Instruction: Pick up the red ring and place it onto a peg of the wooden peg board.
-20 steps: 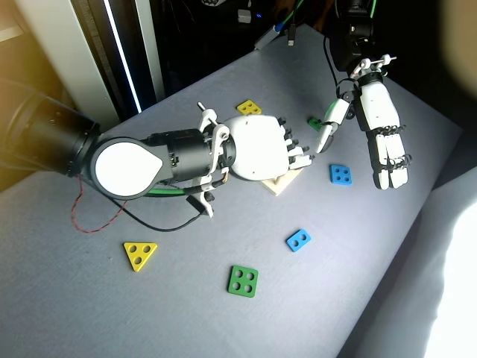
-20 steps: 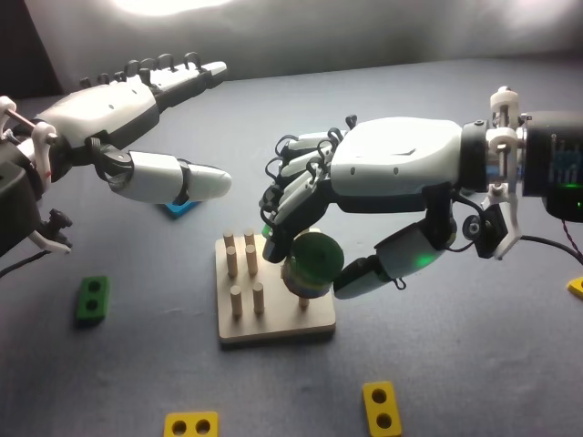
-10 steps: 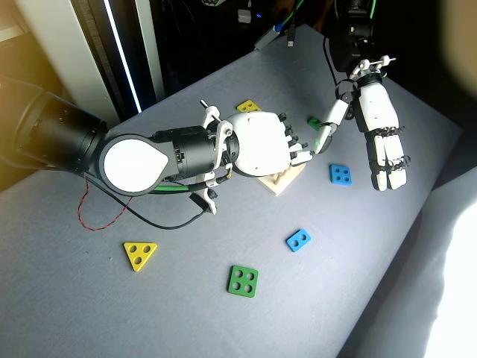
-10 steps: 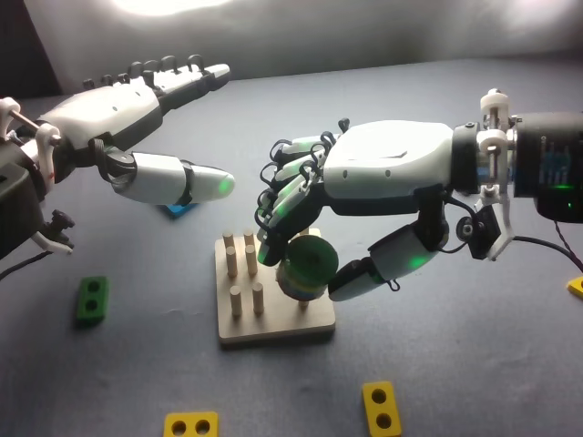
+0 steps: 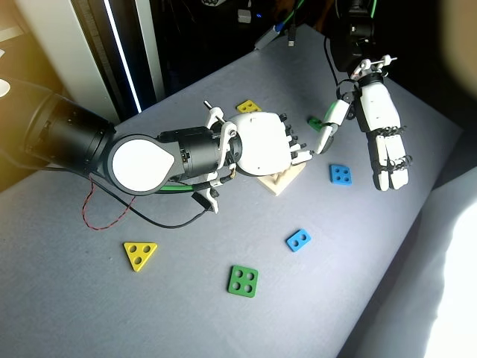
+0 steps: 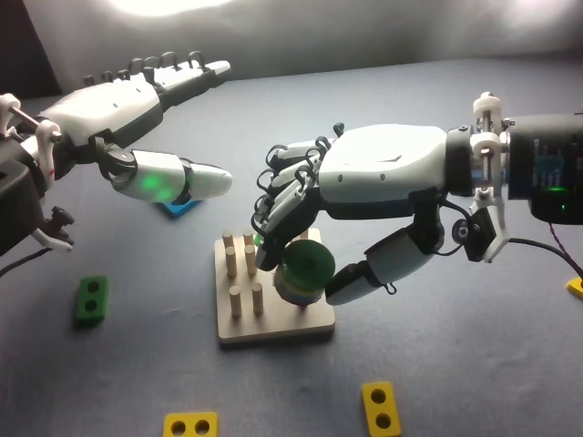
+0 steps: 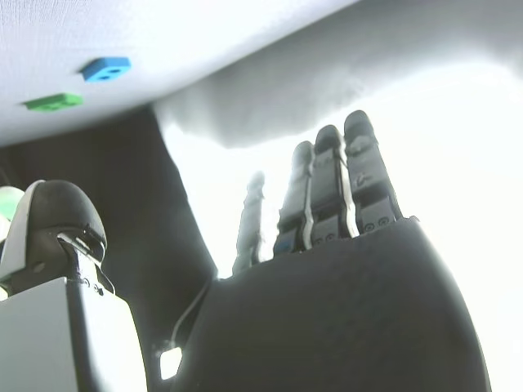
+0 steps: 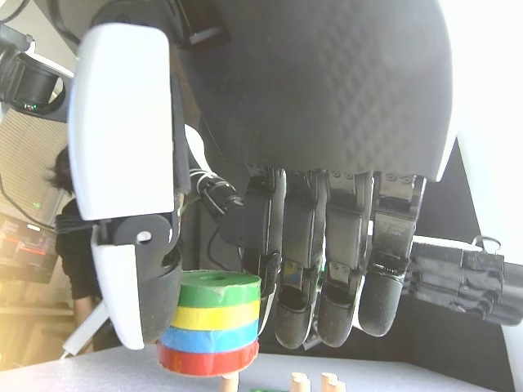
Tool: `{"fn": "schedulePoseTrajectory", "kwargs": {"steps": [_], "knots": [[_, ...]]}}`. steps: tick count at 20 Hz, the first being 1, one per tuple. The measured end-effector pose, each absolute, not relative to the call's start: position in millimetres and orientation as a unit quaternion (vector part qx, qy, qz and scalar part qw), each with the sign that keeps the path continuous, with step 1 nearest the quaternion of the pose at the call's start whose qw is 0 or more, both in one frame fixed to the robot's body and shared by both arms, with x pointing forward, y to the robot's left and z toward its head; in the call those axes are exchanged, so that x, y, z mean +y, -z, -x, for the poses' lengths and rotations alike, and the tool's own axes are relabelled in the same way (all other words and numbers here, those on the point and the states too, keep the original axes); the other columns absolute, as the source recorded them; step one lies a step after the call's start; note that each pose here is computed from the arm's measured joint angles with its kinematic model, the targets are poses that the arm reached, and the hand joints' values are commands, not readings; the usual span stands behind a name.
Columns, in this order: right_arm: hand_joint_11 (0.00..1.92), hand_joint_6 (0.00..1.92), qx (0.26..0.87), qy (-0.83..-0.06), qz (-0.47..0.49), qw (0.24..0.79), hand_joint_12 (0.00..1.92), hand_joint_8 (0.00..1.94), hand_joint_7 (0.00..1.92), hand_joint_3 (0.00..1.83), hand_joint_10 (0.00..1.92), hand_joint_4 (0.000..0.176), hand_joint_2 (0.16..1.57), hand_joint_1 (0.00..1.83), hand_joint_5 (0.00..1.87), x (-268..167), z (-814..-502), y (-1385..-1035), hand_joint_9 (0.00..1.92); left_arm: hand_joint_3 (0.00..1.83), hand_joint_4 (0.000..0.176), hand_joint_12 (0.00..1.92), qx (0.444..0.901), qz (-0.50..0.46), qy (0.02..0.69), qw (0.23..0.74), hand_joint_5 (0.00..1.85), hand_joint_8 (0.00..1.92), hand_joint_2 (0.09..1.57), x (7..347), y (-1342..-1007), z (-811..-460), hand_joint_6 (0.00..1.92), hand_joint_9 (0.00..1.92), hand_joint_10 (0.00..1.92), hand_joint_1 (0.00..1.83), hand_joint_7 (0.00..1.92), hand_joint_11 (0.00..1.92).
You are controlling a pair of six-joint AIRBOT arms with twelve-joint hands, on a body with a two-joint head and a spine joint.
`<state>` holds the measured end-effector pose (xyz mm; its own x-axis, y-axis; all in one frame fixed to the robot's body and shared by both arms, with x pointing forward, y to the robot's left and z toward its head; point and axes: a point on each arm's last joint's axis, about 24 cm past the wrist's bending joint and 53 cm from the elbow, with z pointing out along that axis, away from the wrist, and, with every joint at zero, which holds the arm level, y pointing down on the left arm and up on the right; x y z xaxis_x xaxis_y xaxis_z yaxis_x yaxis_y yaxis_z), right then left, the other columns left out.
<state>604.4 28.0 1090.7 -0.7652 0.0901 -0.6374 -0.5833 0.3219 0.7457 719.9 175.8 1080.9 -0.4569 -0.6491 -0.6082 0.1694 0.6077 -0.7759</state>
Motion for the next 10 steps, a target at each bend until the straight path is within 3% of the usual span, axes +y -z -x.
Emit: {"fn": "schedulePoseTrajectory", "kwargs": {"steps": [5, 10], "knots": [[0.0, 1.24, 0.757, -0.558, 0.164, 0.297, 1.43, 0.1, 0.65, 0.0, 0.56, 0.0, 1.19, 1.06, 0.83, 29.0, -603.3, -1087.0, 0.28, 0.0, 0.176, 0.0, 0.747, 0.161, 0.413, 0.496, 0.02, 0.0, 1.05, 175.8, -1080.9, -720.0, 0.0, 0.0, 0.0, 0.55, 0.0, 0.0], [0.0, 1.27, 0.761, -0.552, 0.164, 0.299, 1.37, 0.08, 0.63, 0.0, 0.56, 0.0, 1.21, 1.03, 0.81, 27.1, -605.7, -1083.4, 0.24, 0.0, 0.176, 0.0, 0.747, 0.161, 0.413, 0.496, 0.02, 0.0, 1.05, 175.8, -1080.9, -720.0, 0.0, 0.0, 0.0, 0.55, 0.0, 0.0]]}}
